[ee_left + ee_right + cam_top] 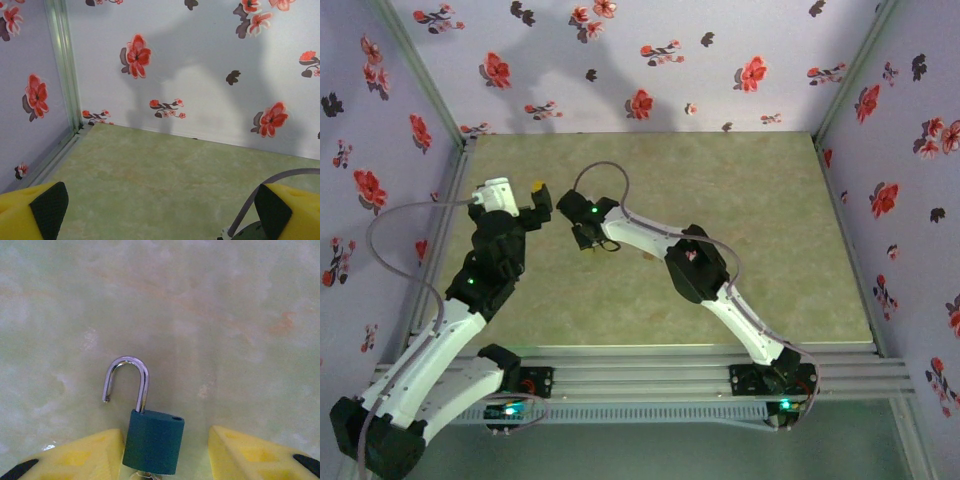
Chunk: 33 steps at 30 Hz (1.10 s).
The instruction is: Lock with the key
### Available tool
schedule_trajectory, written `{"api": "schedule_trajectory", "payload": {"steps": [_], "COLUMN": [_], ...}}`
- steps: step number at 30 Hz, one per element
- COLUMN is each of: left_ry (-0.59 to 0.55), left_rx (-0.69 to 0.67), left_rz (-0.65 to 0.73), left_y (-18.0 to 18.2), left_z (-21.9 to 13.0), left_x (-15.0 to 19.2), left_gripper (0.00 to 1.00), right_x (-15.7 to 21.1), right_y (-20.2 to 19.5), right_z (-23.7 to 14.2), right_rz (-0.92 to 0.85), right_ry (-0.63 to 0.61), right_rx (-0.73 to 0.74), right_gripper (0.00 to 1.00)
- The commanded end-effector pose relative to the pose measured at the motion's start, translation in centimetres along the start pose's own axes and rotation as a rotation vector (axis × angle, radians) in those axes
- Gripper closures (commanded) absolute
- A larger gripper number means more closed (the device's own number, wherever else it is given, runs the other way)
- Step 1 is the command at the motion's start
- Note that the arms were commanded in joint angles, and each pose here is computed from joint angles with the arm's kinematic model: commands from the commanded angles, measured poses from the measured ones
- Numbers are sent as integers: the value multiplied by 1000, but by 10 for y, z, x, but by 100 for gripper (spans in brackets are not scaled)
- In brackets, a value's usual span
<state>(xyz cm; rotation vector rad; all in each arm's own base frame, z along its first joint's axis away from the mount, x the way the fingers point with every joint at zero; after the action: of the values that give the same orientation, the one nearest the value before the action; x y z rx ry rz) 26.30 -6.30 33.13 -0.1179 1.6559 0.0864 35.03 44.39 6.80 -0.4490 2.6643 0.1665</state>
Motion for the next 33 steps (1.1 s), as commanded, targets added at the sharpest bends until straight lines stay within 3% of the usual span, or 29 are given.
{"api": "schedule_trajectory", "payload": {"steps": [1, 33], "left_ry": [-29, -25], "left_rx": [-32, -31], "left_rz": [-42, -45], "left_y": [7, 8], "left_z": [-3, -2], "left_x": [-8, -8], "left_gripper": [0, 0], "right_x": [10, 15], "right_y": [5, 3], "right_z": [14, 11], "right_rz": [-46, -87], "right_ry": [14, 11], "right_rx": [33, 81], "right_gripper": [52, 73]}}
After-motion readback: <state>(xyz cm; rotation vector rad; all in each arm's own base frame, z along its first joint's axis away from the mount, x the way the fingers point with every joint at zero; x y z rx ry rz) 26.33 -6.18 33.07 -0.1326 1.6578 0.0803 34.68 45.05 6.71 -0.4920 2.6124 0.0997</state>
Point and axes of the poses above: each hand's point on the last joint's axis, 136 mm out from that joint toward the fingers, its own z axis out along the fingers, its own y axis along the line the jaws close on, x = y × z, the point moved 5 cm from there along -z, back along the fingers, and after that the axes turned 6 degrees about z, right-handed, at the moved point
